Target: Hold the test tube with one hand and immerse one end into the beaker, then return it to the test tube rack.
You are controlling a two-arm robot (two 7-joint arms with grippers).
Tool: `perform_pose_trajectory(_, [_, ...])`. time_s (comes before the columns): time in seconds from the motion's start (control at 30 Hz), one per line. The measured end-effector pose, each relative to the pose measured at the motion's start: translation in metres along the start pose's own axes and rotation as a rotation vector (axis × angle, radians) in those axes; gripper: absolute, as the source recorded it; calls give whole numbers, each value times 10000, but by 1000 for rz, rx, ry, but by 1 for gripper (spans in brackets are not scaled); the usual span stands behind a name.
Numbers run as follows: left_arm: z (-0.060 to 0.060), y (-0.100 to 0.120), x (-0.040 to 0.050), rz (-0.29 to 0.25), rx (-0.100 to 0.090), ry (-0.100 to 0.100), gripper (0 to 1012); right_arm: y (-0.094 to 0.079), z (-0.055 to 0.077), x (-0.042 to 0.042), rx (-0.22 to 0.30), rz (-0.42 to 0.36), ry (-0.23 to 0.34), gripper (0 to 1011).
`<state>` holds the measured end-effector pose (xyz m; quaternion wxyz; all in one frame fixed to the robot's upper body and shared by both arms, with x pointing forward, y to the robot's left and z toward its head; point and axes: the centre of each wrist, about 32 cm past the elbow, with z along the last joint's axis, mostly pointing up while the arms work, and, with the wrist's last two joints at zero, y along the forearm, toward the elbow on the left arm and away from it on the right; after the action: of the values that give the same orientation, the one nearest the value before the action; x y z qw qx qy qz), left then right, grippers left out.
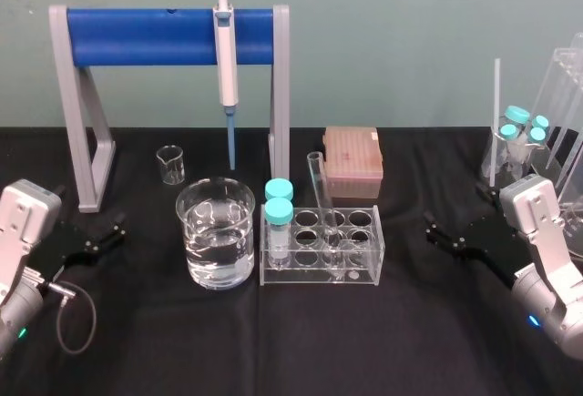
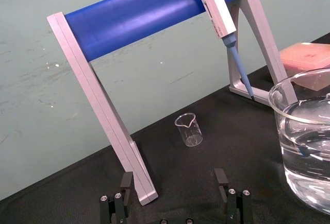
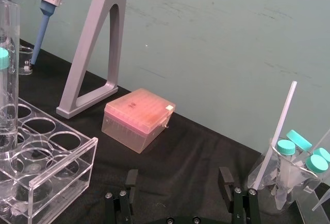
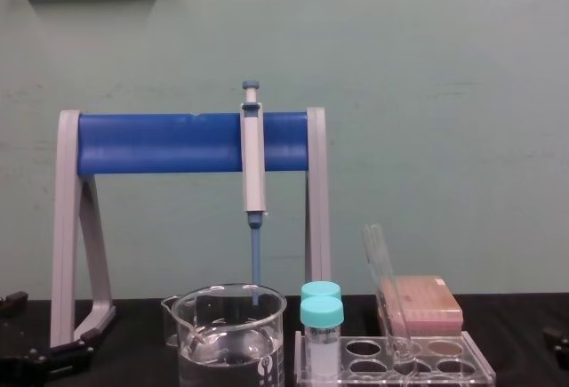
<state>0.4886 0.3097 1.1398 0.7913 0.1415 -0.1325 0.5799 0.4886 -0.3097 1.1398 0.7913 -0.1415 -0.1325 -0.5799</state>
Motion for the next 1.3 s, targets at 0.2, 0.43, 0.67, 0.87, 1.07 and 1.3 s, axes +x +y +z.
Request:
perform_pose_trajectory(0.2, [0, 0, 0, 0, 0, 0, 1000, 0, 0, 0, 0, 0, 0, 1002])
perform_pose_trajectory(0.43, [0, 0, 0, 0, 0, 0, 1000, 0, 0, 0, 0, 0, 0, 1002])
perform_pose_trajectory(0.67, [0, 0, 0, 0, 0, 0, 1000, -9, 68, 33, 24, -5, 13, 1002])
perform_pose_trajectory(0.87, [0, 0, 0, 0, 0, 0, 1000, -34, 261, 54, 87, 16, 134, 1002])
perform_pose_trajectory(1.07, [0, 0, 0, 0, 0, 0, 1000, -31, 527, -5, 162, 104, 261, 1002])
perform_pose_trajectory(1.3, [0, 0, 0, 0, 0, 0, 1000, -14, 757, -109, 228, 244, 291, 1002])
